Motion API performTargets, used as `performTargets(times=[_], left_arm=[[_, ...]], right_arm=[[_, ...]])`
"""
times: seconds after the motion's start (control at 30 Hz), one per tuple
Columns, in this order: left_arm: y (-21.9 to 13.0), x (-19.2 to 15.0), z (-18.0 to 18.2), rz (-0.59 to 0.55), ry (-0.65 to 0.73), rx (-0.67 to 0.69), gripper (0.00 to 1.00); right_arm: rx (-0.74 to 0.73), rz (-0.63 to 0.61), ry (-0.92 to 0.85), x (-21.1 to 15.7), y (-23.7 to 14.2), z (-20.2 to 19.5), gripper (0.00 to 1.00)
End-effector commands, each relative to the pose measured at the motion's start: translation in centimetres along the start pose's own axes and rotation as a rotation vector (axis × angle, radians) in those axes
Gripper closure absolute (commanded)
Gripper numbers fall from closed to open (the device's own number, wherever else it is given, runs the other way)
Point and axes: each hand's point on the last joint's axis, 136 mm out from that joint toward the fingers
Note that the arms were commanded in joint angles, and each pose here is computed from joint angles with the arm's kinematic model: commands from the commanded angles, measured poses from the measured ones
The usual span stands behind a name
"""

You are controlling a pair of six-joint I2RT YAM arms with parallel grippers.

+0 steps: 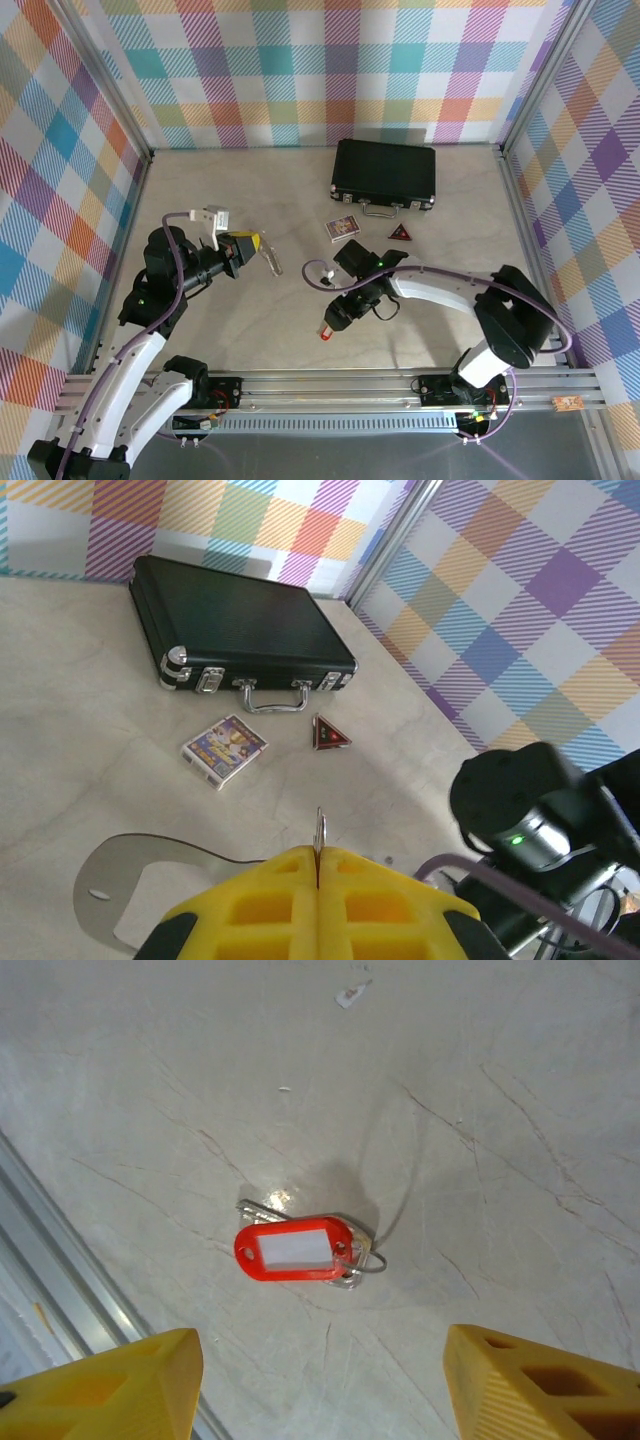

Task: Put the keys on the keyring

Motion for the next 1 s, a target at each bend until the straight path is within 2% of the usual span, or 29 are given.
performTargets(times=[0.0,0.27,0.97], left_arm=[[-0.1,1.2,-0.1,-0.05,0.007,-0.014,1.0],[0.1,1.3,0.0,-0.049,0.008,-0.012,1.0],[-0.1,1.3,0.1,-0.058,0.015,-0.003,1.0]], right_arm=[[0.049,-0.01,-0.018,1.5,0.0,1.2,0.38],[0.057,0.029,0.011,1.7,1.6,1.0,0.45],[0.088,0.073,-0.012,0.6,2.5,3.2,0.49]])
Point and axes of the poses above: each hand's point on the last joint's axis, 136 mm out from that joint toward the fingers, its own y axis out along the fingers, its own z axis along the line the jaws close on, x = y × z, and after that the axes turned 12 degrees about y, right-handed
